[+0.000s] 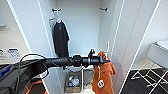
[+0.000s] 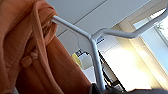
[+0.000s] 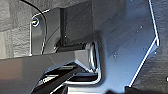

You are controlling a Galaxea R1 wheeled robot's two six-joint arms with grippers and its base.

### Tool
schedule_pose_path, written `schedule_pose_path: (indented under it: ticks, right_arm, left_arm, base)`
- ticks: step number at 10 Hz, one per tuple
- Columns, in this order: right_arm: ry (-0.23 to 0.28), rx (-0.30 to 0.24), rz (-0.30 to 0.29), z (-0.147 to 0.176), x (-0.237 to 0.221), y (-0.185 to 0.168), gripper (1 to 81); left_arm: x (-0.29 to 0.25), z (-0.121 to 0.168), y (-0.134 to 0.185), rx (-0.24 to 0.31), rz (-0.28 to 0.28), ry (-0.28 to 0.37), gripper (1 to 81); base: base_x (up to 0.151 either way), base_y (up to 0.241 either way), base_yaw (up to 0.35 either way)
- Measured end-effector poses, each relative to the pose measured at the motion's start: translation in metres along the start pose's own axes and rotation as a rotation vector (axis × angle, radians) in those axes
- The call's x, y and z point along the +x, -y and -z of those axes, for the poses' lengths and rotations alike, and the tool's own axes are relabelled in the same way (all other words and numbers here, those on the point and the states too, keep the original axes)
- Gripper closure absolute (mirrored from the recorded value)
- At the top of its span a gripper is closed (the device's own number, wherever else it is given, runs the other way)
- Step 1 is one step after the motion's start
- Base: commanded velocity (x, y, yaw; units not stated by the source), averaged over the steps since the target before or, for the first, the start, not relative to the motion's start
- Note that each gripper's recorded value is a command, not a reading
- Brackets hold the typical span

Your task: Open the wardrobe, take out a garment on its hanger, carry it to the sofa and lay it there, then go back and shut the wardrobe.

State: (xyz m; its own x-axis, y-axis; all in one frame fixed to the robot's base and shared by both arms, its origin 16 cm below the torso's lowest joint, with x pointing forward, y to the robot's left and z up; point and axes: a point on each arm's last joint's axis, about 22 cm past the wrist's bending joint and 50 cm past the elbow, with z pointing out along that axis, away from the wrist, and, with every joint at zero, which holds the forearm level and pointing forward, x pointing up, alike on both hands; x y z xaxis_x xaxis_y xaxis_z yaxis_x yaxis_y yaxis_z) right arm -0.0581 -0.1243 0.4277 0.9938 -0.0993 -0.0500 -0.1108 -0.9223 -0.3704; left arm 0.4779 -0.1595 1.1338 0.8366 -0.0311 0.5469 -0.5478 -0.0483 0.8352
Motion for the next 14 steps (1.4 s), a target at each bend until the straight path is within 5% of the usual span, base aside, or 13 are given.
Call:
schedule_pose_path:
  ticks: [4, 11, 14]
  right_arm:
    - [0.0, -0.001, 0.0, 0.0, 0.0, -0.001, 1.0]
    - [-0.007, 0.0, 0.002, 0.0, 0.006, 0.0, 1.0]
    - [-0.008, 0.0, 0.002, 0.0, 0.008, 0.0, 1.0]
  left_arm:
    - [-0.002, 0.008, -0.007, -0.006, -0.023, 0.003, 81.1]
    - [0.034, 0.014, -0.059, -0.026, -0.163, -0.009, 81.1]
    - [0.033, 0.013, -0.068, -0.03, -0.167, -0.024, 81.1]
  base:
    - [0.0, 0.0, 0.0]
    - [0.0, 0.0, 0.0]
    - [0.0, 0.0, 0.0]
